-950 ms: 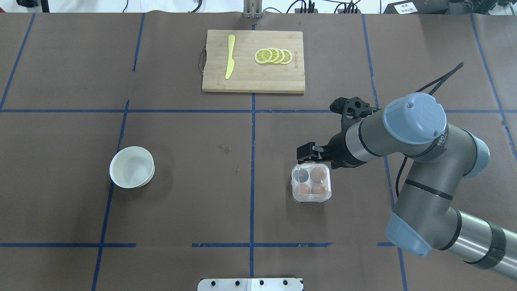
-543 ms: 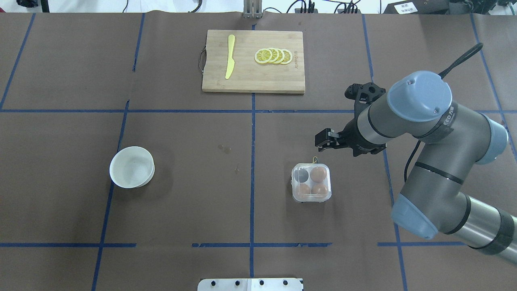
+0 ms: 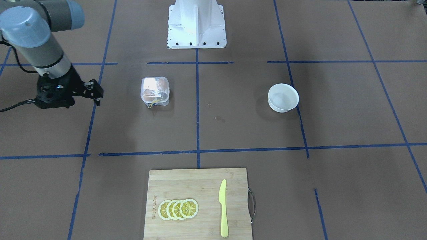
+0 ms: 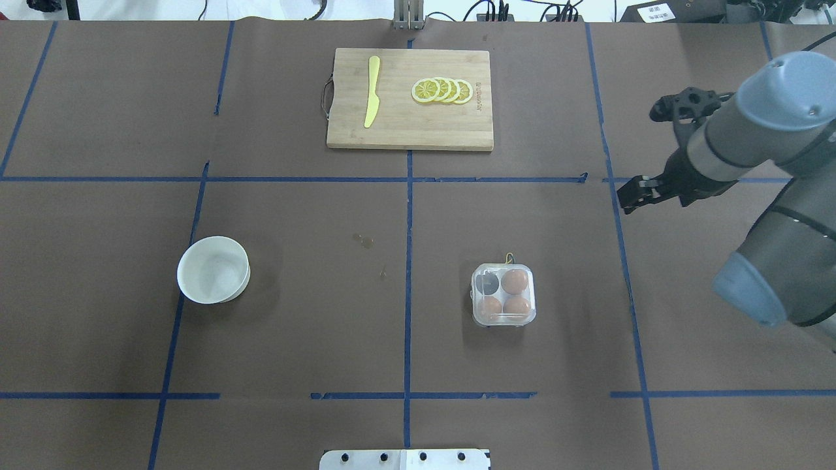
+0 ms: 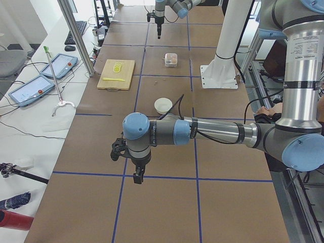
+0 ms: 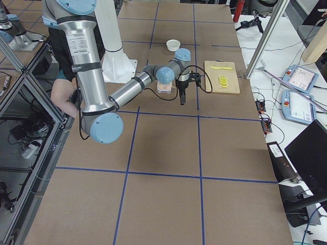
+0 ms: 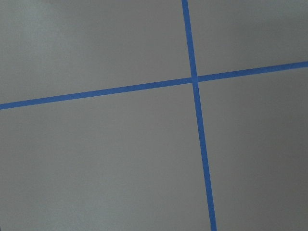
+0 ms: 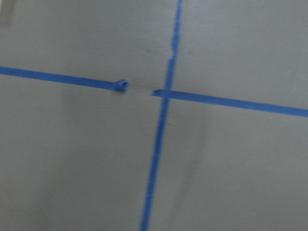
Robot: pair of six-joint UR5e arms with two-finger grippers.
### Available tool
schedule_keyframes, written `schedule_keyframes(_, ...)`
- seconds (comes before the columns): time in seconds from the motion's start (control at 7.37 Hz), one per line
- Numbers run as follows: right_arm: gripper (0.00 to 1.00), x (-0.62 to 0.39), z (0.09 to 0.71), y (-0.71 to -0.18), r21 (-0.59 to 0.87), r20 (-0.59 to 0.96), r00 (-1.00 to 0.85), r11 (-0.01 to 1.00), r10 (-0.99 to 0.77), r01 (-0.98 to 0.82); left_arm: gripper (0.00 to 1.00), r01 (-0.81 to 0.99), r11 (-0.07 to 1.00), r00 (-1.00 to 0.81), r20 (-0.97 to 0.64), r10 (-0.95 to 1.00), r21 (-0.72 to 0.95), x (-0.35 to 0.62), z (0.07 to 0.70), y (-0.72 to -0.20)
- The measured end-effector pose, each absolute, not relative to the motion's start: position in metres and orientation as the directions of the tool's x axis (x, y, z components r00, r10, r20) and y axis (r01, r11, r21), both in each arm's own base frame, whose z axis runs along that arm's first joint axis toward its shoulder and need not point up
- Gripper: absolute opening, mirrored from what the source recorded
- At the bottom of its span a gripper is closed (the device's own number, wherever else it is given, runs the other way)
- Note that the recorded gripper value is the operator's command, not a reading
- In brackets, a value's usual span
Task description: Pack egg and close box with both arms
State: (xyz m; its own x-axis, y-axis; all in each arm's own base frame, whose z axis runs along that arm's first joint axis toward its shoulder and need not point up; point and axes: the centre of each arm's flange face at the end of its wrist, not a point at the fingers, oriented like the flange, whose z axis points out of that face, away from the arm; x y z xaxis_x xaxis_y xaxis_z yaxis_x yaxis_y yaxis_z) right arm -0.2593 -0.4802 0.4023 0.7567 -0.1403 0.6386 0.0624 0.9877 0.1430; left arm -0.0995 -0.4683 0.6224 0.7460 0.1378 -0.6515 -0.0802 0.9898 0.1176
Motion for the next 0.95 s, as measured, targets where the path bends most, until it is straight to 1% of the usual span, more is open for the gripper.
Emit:
schedule_keyframes(0.27,1.00,-0.154,0.475,-0.490,0.183,0.595,0.768,0.971,-0.236,0.157,1.00,-0.081,0.989,0.746,-0.650,0.143,0.125,-0.100,0.623,-0.469)
schedule_keyframes(0.54,1.00,-0.066,0.546,-0.485,0.183,0.562,0.780,0.961,-0.274,0.206,1.00,-0.081,0.987,0.747,-0.647,0.153,0.139,-0.100,0.627,-0.470)
schedule_keyframes(0.81,1.00,-0.004,0.606,-0.453,0.111,0.562,0.801,0.979,-0.204,0.171,1.00,-0.081,0.985,0.748,-0.644,0.162,0.154,-0.100,0.632,-0.472)
schedule_keyframes(0.95,1.00,0.017,0.627,-0.434,0.071,0.567,0.809,0.988,-0.154,0.138,1.00,-0.081,0.984,0.747,-0.644,0.164,0.156,-0.100,0.633,-0.472)
